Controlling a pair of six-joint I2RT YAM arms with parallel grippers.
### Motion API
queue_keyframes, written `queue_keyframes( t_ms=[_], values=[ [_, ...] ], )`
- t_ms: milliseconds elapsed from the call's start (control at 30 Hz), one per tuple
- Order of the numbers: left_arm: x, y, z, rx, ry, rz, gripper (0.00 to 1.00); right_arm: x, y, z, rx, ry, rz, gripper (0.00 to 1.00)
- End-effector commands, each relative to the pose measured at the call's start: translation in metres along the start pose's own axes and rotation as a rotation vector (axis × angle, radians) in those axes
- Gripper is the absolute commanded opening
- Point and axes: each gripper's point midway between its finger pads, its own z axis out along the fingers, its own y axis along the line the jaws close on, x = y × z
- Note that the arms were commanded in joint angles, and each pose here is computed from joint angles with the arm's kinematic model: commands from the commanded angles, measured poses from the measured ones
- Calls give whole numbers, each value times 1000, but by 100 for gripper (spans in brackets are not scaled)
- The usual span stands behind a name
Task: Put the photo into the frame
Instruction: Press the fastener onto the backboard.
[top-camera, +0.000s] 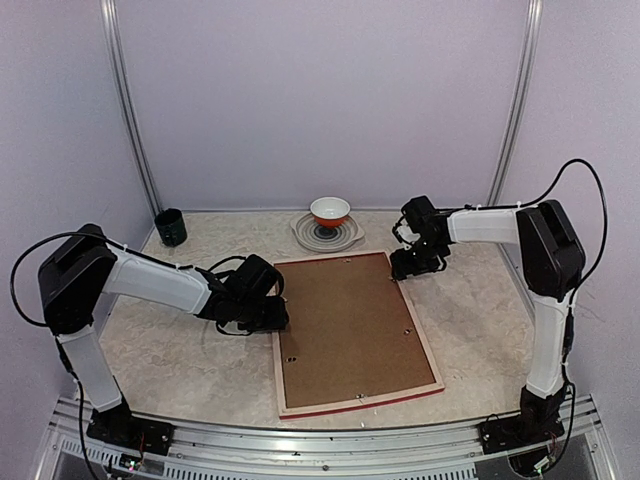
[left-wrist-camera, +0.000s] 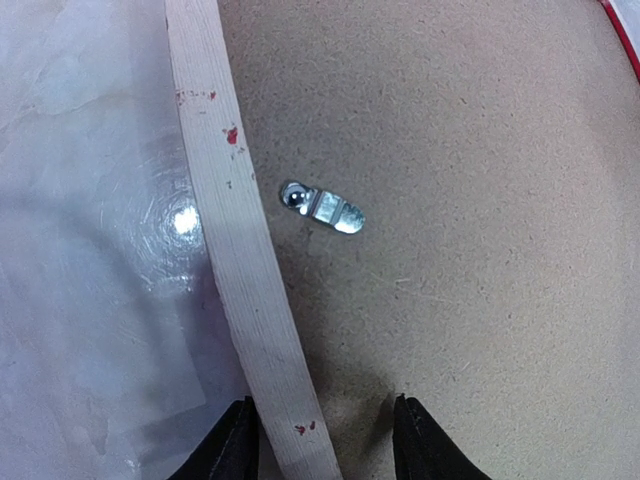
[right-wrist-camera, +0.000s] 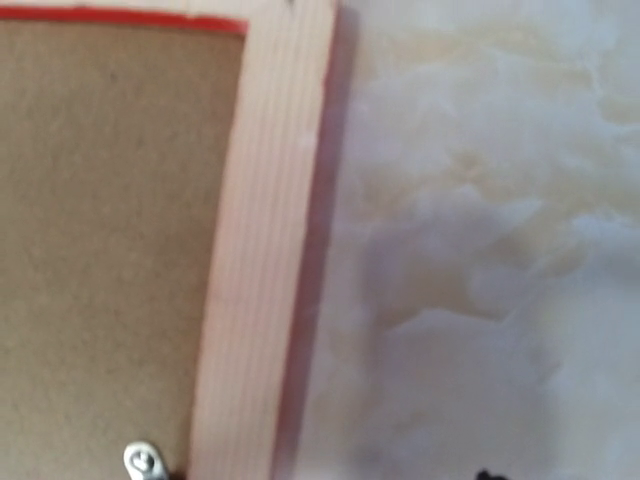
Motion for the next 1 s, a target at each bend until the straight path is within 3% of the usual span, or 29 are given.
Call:
queue_keyframes(
  t_ms=[0,567,967],
  values=[
    [15,3,8,-8,43,2,46,1,-6,11,12,13,15,66],
    [16,0,9,-3,45,4,46,17,9,7,-63,36,17,66],
    [18,-1,10,-5,49,9,45,19,-9,6,39,45,21,63]
  ],
)
